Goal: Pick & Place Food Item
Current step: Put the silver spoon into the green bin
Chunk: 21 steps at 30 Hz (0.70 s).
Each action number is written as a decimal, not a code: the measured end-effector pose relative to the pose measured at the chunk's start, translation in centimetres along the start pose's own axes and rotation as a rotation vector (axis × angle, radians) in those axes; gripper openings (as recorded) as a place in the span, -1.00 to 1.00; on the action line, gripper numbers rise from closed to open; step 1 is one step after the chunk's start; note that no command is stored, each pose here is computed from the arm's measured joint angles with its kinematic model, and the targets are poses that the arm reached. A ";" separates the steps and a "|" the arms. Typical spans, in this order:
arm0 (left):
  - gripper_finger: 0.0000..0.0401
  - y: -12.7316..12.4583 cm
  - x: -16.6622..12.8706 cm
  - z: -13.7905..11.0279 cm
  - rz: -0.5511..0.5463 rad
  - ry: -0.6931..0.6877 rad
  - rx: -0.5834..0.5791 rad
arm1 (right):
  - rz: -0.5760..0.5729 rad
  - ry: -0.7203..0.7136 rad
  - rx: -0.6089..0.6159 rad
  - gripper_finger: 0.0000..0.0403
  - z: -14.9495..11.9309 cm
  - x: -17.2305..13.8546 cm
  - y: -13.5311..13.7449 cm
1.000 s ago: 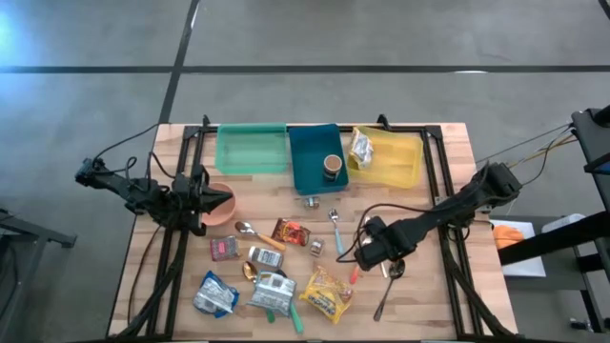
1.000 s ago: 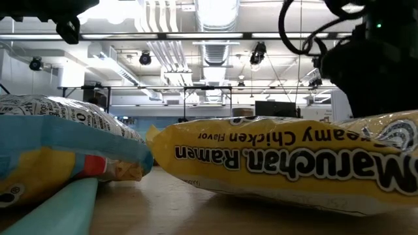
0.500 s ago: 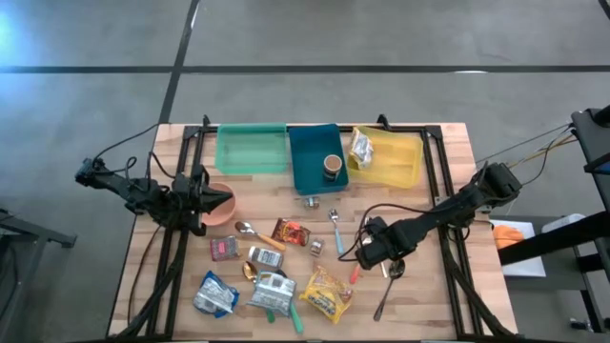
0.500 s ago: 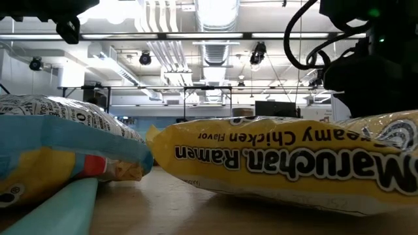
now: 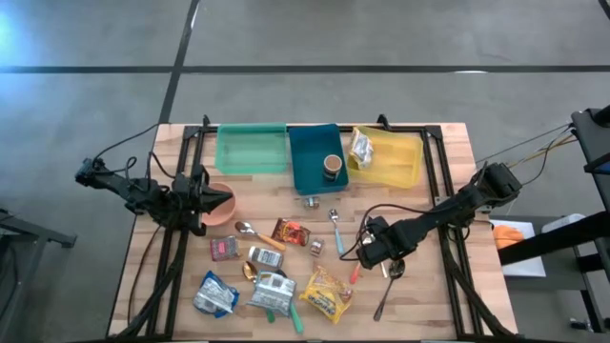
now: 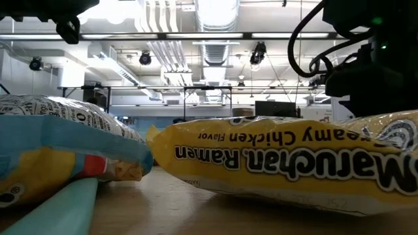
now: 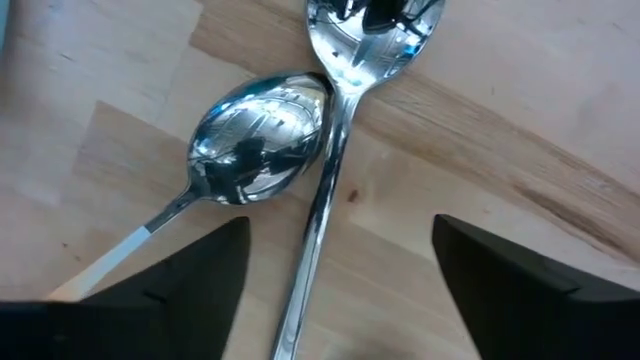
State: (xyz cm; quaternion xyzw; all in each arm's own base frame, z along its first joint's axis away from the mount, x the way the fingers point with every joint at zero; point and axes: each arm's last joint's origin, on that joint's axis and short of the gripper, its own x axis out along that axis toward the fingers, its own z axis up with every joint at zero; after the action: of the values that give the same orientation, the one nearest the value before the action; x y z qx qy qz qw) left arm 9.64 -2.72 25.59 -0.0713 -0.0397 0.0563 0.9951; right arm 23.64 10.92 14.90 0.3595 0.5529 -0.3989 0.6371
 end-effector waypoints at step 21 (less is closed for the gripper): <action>-0.99 0.0 0.0 0.0 0.000 0.001 0.000 | 0.050 0.005 0.042 -0.43 -0.2 1.4 -0.4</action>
State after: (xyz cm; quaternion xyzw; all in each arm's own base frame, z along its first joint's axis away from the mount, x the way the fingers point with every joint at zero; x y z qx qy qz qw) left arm 9.64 -2.72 25.57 -0.0711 -0.0394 0.0563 0.9951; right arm 23.26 10.75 13.51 0.3873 0.5370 -0.3935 0.6378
